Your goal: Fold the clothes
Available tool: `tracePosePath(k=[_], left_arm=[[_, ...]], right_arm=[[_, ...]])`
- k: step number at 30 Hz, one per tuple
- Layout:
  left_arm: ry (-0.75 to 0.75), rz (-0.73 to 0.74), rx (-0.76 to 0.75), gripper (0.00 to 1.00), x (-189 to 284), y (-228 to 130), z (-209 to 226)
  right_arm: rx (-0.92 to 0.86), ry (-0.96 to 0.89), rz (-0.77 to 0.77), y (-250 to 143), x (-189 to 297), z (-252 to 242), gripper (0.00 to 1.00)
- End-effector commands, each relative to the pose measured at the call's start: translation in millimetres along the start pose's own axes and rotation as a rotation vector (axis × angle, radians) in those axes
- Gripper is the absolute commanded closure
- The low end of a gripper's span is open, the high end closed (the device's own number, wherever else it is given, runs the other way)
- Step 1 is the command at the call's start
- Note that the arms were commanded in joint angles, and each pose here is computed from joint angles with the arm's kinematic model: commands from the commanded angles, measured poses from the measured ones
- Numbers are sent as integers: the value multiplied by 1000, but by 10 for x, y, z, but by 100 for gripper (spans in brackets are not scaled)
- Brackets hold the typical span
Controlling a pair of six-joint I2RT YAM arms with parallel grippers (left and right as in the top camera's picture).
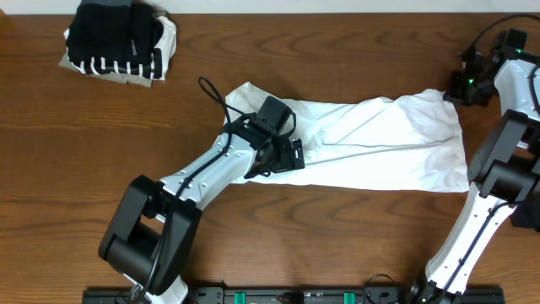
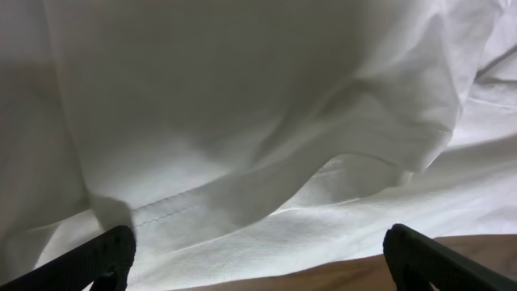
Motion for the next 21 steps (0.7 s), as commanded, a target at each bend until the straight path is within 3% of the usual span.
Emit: tracePosePath(k=[1,13,21], left_arm=[[23,19,4,0,-52,-53,62],[23,18,5,0,-52,-52,61],[23,18,5,0,-52,-52,62]], right_arm=[[-65,68,-32,81,129,51,99],[-194,64,-80,71,847,245,99],[-295,-5,-25,-102,1076,252,99]])
Point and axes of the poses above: each gripper's point midway between its finger pads, its own x axis back along the fingers, its own z axis along the line the jaws close on, y = z × x, the point moved 6 cm from there along x, back along the fingers, and after that the axes turned 2 degrees about x, right-handed, at the moved point
